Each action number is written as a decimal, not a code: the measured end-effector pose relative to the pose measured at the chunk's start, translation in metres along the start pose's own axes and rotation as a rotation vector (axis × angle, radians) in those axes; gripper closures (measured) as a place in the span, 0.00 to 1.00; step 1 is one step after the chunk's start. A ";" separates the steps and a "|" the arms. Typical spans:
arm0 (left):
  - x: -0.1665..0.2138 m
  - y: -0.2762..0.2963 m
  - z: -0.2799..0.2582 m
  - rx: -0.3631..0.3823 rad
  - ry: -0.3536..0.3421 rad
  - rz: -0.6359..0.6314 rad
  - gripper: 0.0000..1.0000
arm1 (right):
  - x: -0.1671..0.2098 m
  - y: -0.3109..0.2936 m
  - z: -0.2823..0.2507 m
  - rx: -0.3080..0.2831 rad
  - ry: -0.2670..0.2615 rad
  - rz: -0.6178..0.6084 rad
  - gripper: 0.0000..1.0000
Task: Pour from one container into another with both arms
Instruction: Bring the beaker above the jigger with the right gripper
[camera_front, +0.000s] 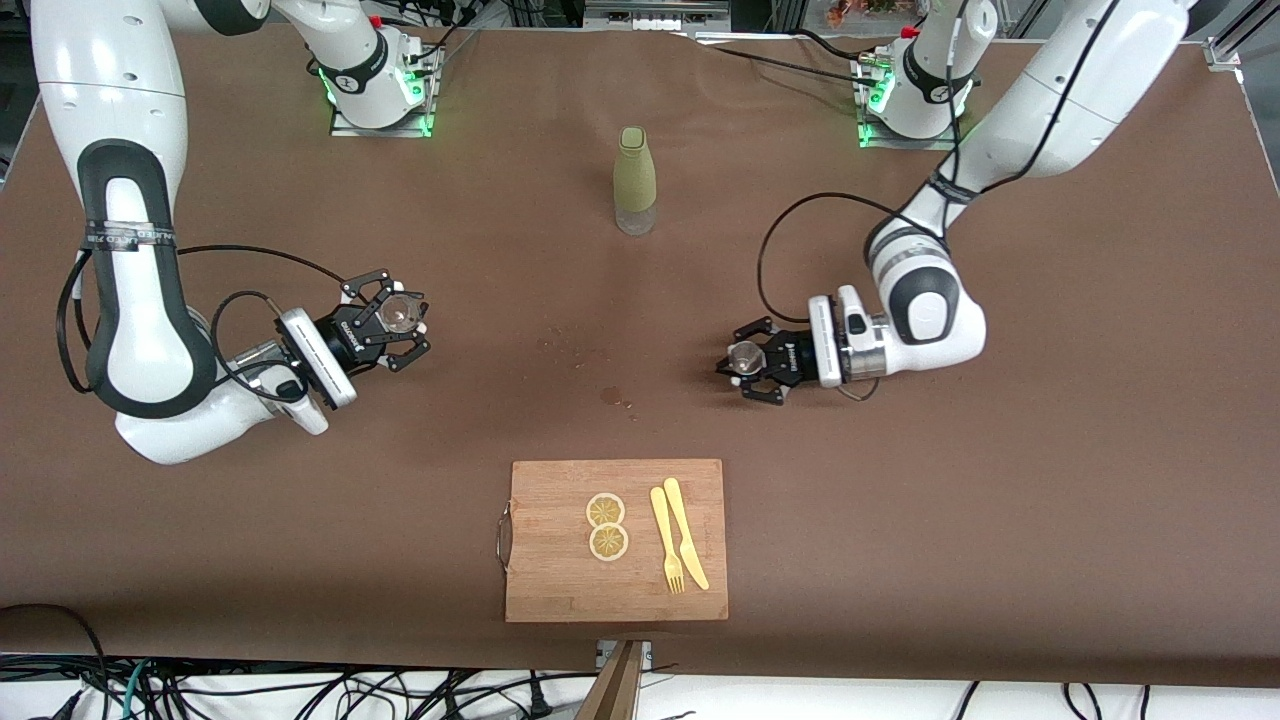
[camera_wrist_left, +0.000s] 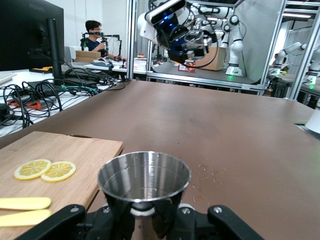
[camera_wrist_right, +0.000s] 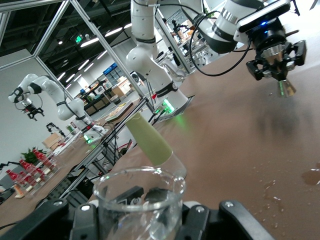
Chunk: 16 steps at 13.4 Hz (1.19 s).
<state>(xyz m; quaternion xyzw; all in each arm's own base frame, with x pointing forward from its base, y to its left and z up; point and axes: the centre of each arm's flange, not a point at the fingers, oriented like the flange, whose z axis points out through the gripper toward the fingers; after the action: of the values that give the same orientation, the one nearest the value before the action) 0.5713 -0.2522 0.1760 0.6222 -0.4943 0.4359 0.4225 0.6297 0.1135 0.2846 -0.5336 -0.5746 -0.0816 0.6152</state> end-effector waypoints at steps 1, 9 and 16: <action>0.004 0.002 0.012 0.009 0.000 -0.008 0.90 | 0.000 0.000 0.005 0.016 -0.015 0.003 0.86; 0.031 0.018 0.082 0.054 -0.045 -0.081 0.90 | 0.036 0.020 0.082 0.123 -0.113 -0.025 0.86; 0.014 0.039 0.123 0.038 -0.044 -0.172 0.90 | 0.056 0.033 0.100 0.051 -0.115 -0.017 0.86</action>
<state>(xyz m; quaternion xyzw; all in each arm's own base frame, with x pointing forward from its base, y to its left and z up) 0.5506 -0.3788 0.1611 0.6797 -0.4399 0.3933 0.4356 0.6097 0.2311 0.2874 -0.5167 -0.6152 -0.0414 0.5940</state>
